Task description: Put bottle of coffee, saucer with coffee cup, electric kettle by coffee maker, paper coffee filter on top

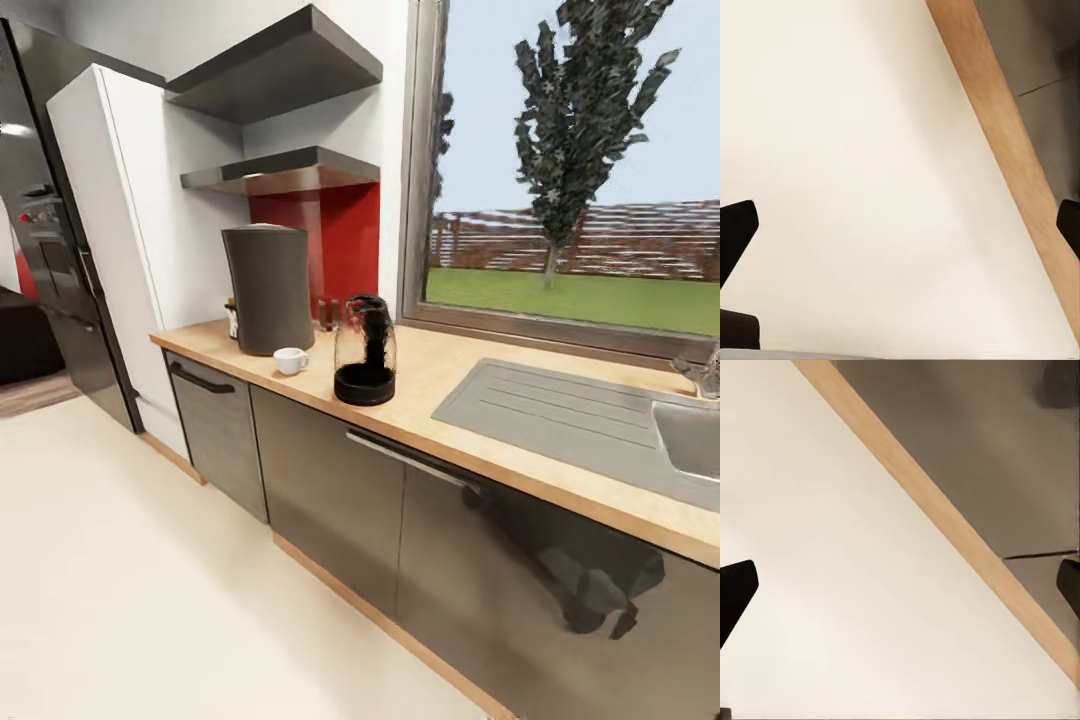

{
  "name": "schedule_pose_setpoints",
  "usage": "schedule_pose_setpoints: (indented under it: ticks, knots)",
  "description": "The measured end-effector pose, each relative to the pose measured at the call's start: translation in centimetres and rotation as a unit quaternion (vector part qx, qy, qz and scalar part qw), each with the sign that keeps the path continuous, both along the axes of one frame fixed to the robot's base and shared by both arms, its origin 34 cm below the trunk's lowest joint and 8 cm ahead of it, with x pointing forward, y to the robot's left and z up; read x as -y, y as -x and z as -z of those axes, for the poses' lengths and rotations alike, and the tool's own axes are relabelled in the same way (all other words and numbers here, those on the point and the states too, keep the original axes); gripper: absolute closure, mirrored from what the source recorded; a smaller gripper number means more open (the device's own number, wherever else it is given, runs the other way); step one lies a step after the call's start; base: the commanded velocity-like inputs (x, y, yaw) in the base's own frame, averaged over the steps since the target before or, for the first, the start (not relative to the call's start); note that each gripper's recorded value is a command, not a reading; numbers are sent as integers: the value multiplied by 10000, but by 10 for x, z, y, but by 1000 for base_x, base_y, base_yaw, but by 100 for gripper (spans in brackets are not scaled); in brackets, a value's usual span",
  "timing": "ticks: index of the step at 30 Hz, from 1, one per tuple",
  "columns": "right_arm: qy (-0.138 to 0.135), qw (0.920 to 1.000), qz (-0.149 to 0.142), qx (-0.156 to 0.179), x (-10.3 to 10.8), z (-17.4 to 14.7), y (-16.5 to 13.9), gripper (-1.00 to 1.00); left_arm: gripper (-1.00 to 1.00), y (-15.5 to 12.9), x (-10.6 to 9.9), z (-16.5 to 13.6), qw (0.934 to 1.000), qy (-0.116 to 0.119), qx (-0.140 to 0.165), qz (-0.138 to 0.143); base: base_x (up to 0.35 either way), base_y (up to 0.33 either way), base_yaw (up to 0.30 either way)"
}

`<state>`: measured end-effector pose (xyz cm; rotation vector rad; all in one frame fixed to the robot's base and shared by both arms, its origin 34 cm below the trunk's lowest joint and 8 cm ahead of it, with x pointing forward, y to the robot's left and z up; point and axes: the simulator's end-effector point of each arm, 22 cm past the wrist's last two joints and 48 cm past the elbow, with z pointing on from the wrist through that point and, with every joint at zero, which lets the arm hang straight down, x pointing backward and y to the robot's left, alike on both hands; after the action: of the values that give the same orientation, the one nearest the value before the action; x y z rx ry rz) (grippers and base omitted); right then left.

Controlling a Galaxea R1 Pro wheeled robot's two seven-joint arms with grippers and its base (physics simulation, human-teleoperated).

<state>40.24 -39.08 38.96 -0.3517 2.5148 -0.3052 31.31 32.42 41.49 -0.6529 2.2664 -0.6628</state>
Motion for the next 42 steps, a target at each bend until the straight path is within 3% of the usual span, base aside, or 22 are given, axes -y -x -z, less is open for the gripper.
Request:
schedule_pose_setpoints:
  ticks: [16, 23, 42]
  knots:
    - [0, 10000, 0, 2, 0, 0, 0, -100, -100, 0, 0, 0, 10000, 0, -1, 7, -215, -220, 17]
    - [1, 10000, -7, -1, 0, 0, 0, -100, -100, 0, 0, 0, 10000, -4, -2, 5, -27, -190, 232]
    - [-3, 10000, -16, -3, -1, 0, 0, -100, -100, 0, 0, 0, 10000, -5, -2, 5, -1, -10, 271]
